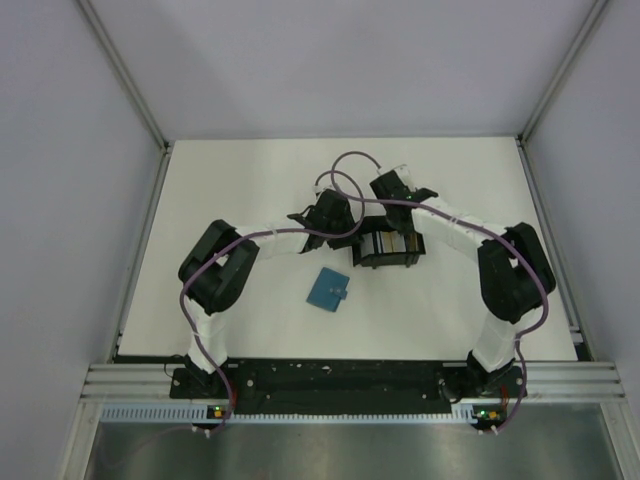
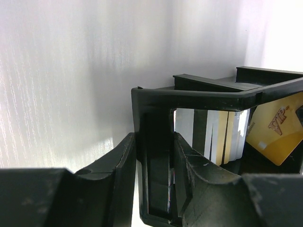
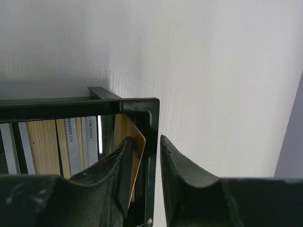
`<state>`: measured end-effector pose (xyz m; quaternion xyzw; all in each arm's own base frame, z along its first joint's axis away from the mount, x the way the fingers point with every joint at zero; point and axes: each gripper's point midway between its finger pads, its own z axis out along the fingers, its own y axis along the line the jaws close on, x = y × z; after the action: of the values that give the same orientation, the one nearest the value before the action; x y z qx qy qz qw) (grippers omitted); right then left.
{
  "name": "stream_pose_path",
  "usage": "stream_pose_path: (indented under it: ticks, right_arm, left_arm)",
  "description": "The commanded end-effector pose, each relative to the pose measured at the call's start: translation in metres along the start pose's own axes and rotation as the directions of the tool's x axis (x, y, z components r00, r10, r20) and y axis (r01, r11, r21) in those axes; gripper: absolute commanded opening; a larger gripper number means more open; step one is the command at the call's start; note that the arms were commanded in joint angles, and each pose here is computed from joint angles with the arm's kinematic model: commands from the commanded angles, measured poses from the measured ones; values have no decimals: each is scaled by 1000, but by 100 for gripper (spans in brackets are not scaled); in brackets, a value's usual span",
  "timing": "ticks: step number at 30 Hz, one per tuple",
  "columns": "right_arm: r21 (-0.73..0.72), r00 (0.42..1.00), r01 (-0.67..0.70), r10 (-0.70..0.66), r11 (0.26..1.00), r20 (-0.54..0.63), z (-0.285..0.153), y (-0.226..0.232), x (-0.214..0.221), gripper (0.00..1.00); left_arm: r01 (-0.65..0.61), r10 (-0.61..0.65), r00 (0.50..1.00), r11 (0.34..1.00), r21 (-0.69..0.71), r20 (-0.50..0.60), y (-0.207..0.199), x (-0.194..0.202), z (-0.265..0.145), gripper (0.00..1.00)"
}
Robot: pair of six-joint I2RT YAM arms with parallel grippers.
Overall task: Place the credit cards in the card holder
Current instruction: Pick up the credit card from the storage box.
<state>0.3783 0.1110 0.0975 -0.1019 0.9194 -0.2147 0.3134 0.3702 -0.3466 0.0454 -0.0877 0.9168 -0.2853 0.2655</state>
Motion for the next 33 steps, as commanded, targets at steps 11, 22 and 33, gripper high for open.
stream_pose_path:
  ticks: [11,22,33]
  right_arm:
    - [-13,1000,-13,13,1000,-8,-11,-7,8,0]
    - [-179,999,-40,42,983,9,-24,15,0,0]
    - [-211,997,-44,29,977,-76,-4,39,21,0]
  left_arm:
    - [-28,28,1000,998,-64,7,16,-2,-6,0]
    - [-30,29,1000,999,-32,-11,12,1,-6,0]
    - [-22,22,999,1000,0,-41,9,10,-7,0]
